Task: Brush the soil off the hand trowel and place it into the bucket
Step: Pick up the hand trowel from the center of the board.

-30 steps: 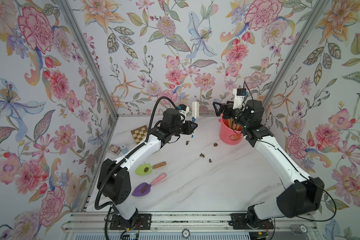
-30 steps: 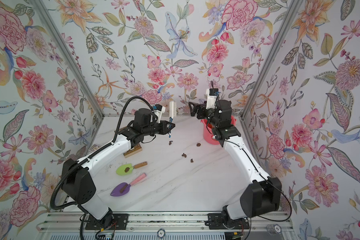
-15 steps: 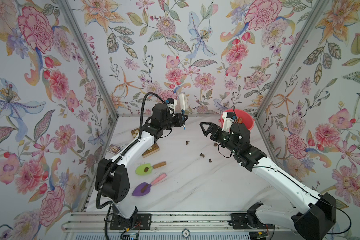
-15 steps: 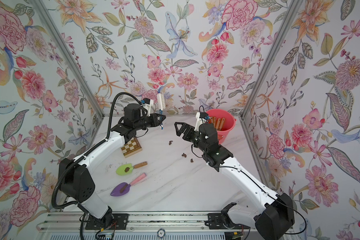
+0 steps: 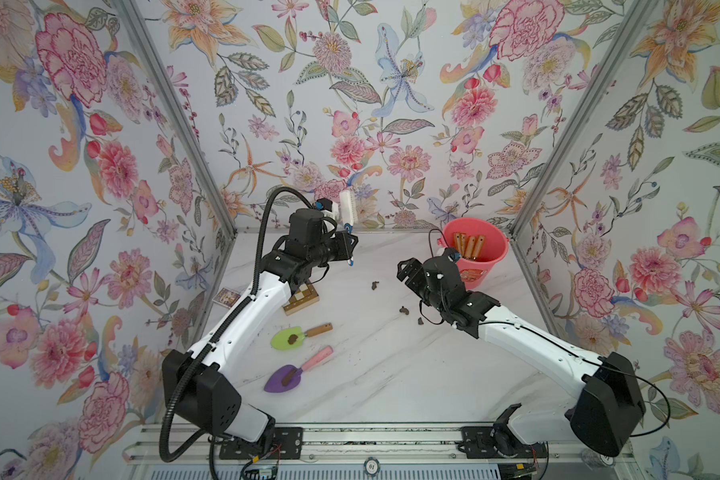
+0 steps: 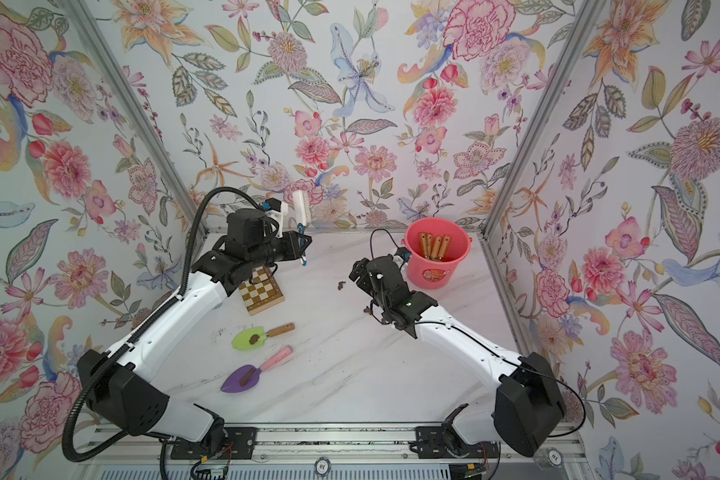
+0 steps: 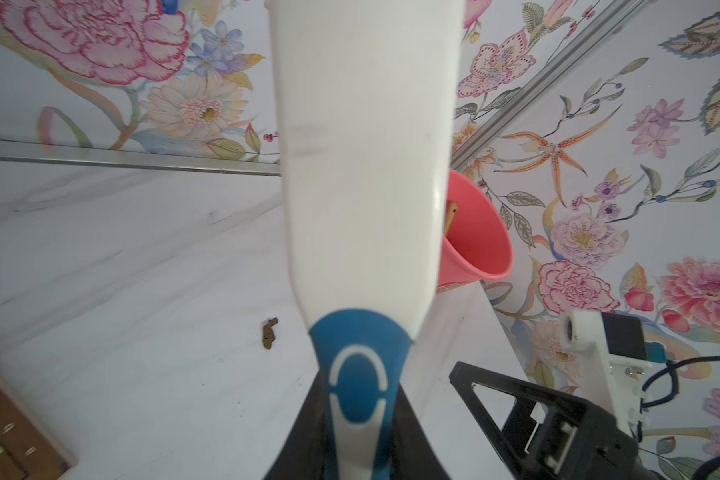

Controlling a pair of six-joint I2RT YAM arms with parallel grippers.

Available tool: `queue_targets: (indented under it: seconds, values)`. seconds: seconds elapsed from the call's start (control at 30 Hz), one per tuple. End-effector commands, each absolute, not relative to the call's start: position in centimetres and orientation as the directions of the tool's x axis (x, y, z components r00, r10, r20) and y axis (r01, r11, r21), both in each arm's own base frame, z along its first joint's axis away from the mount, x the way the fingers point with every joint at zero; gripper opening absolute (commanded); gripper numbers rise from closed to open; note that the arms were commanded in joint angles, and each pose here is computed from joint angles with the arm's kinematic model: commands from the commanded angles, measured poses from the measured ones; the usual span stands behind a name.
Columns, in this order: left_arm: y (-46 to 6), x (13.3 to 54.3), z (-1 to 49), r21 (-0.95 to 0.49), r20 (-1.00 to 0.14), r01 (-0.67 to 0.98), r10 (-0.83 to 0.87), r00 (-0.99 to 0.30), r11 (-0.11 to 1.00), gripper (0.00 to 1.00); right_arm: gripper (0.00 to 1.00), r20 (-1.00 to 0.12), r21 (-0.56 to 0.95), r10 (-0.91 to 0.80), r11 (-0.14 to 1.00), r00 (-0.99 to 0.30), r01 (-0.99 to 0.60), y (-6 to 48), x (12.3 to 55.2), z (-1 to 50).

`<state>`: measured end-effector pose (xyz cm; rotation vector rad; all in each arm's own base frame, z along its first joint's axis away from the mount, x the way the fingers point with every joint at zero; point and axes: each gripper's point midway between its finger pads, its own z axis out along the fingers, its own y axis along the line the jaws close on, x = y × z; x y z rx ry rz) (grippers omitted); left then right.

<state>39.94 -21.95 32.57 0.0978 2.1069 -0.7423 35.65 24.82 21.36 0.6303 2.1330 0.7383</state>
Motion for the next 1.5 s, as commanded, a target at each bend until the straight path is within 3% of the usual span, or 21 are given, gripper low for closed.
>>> queue_targets:
  seconds: [0.0,0.3,0.7,0.9,1.47]
  values:
    - [-17.7,38.5,29.9,-0.354,-0.753,0.196,-0.155,-0.640,0.914,0.00,0.87,-0.420,0.683,0.745,0.635,-0.518,0.361,25.5,34.2,19.3]
    - [-13.4,34.4,28.0,-0.315,-0.768,0.112,-0.183,-0.614,0.942,0.00,0.82,-0.213,0.683,0.838,0.495,-0.502,0.537,33.4,28.1,12.5]
    - [-9.2,29.8,28.1,-0.258,-0.818,0.072,-0.178,-0.546,0.963,0.00,0.72,-0.089,0.638,0.814,0.490,-0.575,0.594,43.5,22.9,7.8]
    - [-8.5,28.7,28.7,-0.243,-0.834,0.074,-0.170,-0.524,0.967,0.00,0.62,-0.033,0.600,0.798,0.498,-0.602,0.626,45.6,21.2,5.6]
    - [-7.2,26.6,28.3,-0.211,-0.836,0.060,-0.148,-0.528,0.976,0.00,0.50,0.003,0.557,0.780,0.518,-0.626,0.649,48.3,20.5,3.0]
